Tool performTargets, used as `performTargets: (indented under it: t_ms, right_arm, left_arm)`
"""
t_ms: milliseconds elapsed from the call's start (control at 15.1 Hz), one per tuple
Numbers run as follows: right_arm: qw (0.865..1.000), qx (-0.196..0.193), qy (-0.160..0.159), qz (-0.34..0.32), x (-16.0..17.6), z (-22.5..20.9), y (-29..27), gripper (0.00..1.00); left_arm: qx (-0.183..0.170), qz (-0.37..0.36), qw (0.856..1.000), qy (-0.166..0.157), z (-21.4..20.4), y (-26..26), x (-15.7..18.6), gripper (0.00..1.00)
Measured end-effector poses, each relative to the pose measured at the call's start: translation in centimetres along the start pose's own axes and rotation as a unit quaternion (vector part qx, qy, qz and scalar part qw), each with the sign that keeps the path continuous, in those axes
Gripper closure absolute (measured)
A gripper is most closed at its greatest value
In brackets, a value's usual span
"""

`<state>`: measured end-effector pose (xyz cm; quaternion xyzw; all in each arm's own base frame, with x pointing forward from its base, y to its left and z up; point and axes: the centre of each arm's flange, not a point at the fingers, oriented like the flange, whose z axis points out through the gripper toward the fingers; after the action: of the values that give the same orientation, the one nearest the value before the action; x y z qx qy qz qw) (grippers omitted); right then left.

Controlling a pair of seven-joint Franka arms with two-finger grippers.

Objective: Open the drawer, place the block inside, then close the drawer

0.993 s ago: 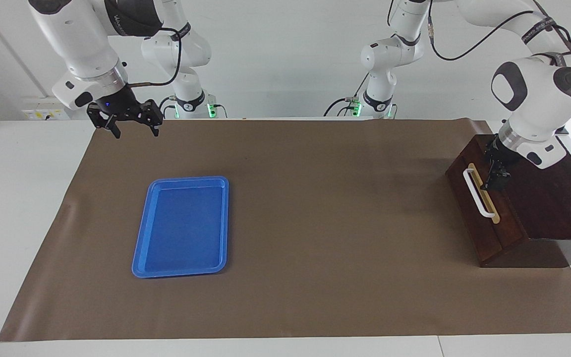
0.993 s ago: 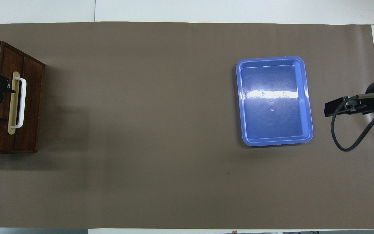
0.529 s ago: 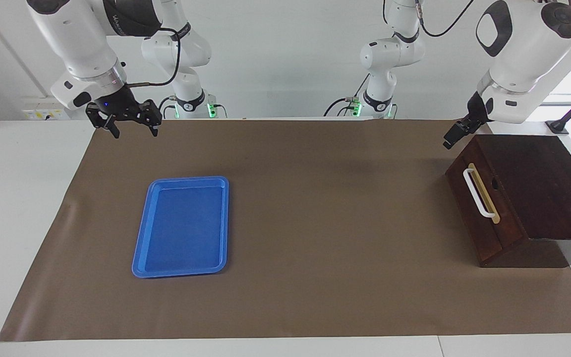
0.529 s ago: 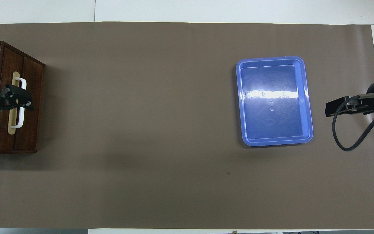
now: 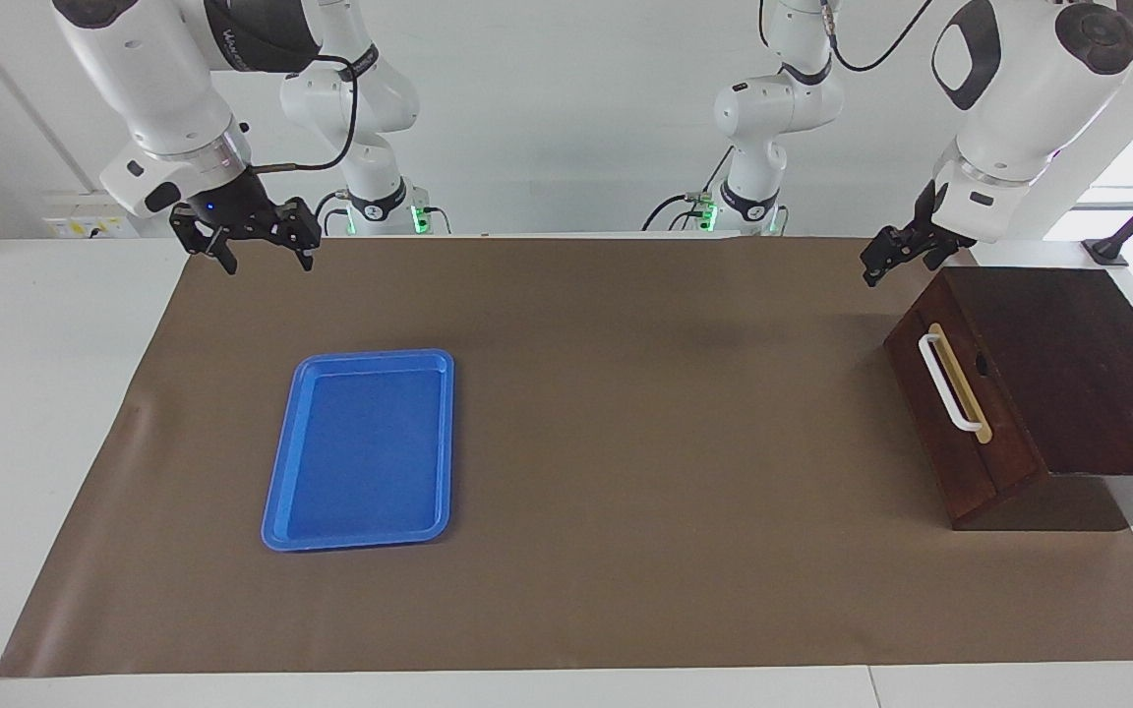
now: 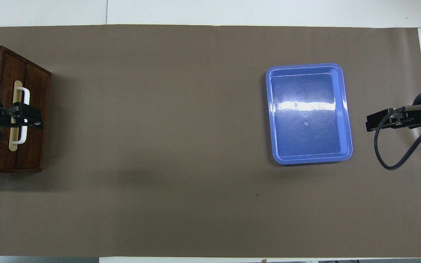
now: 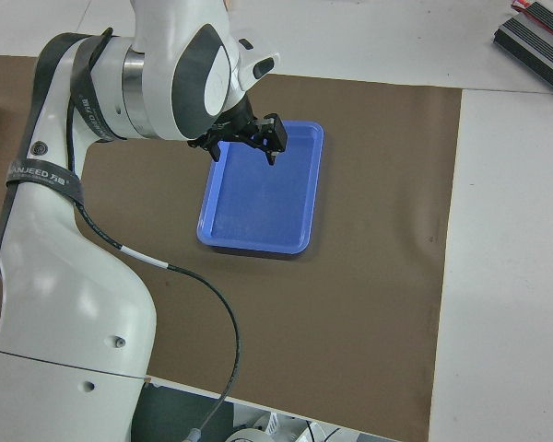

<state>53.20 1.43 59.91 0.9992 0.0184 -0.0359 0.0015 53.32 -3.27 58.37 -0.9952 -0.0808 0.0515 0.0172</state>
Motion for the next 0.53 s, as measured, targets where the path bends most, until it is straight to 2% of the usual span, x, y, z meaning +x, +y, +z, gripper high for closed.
performTargets:
  t_ms: [529]
  right_arm:
    - [1.0, 0.0, 0.0, 0.0, 0.0, 0.0, 0.0, 0.0]
  left_arm:
    - [0.005, 0.04, 0.999, -0.008, -0.35, 0.21, -0.35, 0.0]
